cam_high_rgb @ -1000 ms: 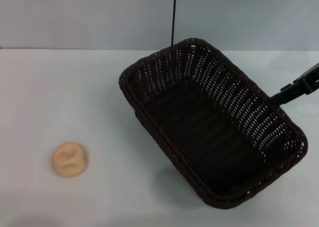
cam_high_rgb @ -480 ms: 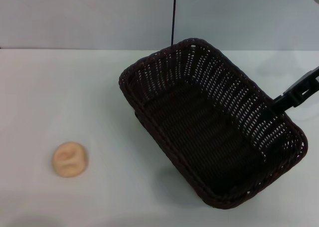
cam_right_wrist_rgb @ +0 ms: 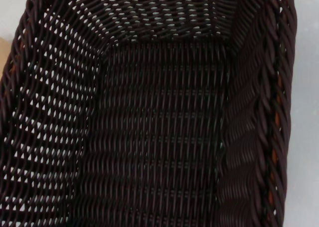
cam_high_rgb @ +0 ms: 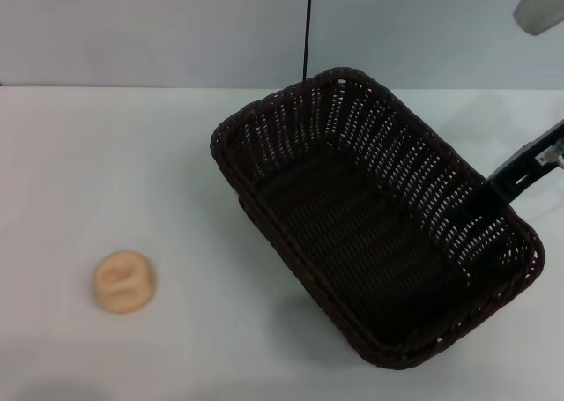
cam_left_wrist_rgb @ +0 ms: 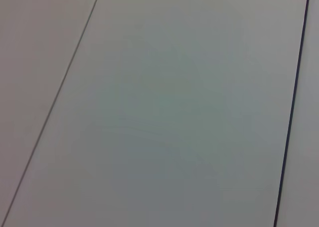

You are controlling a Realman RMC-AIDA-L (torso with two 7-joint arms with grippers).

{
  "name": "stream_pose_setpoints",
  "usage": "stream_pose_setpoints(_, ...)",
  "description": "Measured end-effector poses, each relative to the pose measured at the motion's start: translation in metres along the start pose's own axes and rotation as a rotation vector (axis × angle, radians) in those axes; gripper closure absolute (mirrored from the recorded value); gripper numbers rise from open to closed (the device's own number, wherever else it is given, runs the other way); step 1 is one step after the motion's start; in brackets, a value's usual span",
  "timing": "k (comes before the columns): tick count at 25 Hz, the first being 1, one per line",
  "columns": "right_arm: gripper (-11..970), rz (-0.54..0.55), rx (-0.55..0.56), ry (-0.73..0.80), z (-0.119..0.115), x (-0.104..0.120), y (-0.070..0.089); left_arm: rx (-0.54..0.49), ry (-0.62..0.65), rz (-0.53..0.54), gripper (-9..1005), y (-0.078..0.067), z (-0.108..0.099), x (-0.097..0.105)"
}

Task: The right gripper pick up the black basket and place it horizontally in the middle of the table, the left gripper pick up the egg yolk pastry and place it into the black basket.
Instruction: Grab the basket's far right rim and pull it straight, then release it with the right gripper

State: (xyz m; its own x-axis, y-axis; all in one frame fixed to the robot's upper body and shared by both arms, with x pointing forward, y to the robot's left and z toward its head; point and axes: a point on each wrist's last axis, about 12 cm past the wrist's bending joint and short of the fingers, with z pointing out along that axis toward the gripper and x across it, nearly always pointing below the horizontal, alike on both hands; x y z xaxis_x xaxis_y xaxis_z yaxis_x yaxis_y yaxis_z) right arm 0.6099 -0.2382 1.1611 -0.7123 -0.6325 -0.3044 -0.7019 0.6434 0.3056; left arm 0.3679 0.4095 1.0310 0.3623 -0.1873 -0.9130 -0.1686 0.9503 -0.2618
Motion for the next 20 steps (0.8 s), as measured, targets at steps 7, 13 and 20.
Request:
stream_pose_setpoints(7,651,-0.003,-0.006,-0.019,0.0030,-0.0015,0.0026,-0.005,0.006,-0.001,329,0.0005,0.0008,0.0009)
stream_pose_setpoints(13,736,0.002,-0.003,-0.028,0.0043,0.0009,0.0010,-0.024,0.024,-0.004,330,0.0016,0.0023,0.0040)
stream_pose_setpoints(20,793,0.008,-0.018,-0.062,0.0012,0.0053,0.0015,-0.013,0.017,-0.010,329,-0.0015,0.0079,0.0053)
